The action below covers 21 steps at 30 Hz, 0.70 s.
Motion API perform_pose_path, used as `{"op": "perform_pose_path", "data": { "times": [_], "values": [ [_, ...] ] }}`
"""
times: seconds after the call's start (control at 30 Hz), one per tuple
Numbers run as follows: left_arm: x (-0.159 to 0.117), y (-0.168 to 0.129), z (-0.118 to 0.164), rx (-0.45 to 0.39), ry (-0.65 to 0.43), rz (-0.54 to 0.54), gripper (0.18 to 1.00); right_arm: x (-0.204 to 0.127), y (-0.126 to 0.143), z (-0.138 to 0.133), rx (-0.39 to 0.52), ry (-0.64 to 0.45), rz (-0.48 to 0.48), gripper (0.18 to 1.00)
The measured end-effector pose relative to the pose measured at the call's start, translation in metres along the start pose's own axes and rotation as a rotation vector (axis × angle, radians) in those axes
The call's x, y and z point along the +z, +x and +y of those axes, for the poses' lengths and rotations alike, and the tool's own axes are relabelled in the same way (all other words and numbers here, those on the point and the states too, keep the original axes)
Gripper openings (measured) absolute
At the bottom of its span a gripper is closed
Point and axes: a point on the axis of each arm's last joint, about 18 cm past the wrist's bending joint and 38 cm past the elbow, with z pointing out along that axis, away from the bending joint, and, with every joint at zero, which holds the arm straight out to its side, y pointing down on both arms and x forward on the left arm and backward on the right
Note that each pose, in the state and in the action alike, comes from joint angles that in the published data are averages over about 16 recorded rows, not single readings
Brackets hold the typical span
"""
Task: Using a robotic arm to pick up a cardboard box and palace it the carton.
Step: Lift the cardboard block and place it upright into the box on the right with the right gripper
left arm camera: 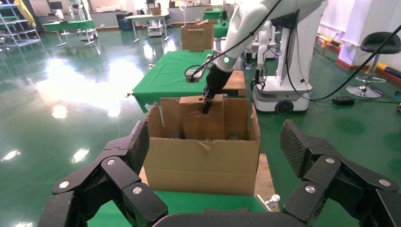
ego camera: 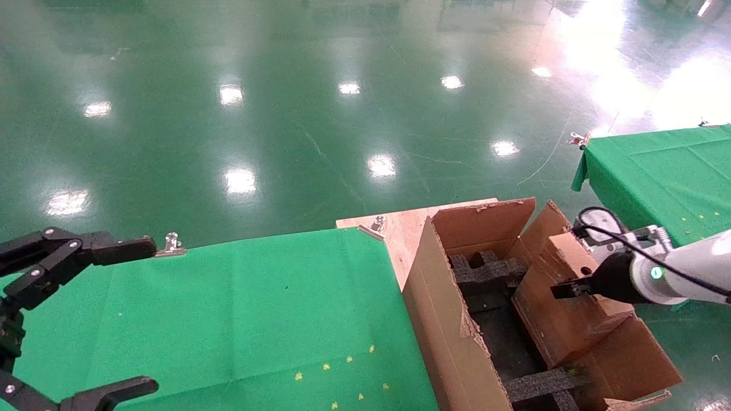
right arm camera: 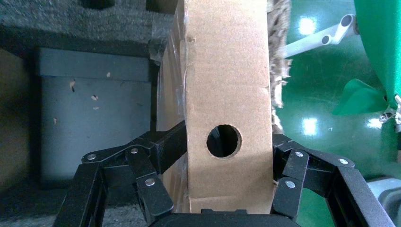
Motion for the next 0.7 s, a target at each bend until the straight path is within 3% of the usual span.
{"op": "perform_pose_path", "data": {
  "times": [0.7],
  "values": [
    [0.000, 0.000, 0.000, 0.000, 0.000, 0.000, 1.001, 0.064, -0.041, 0.016, -0.016, -0.063, 0.005, 0.313]
  ]
}}
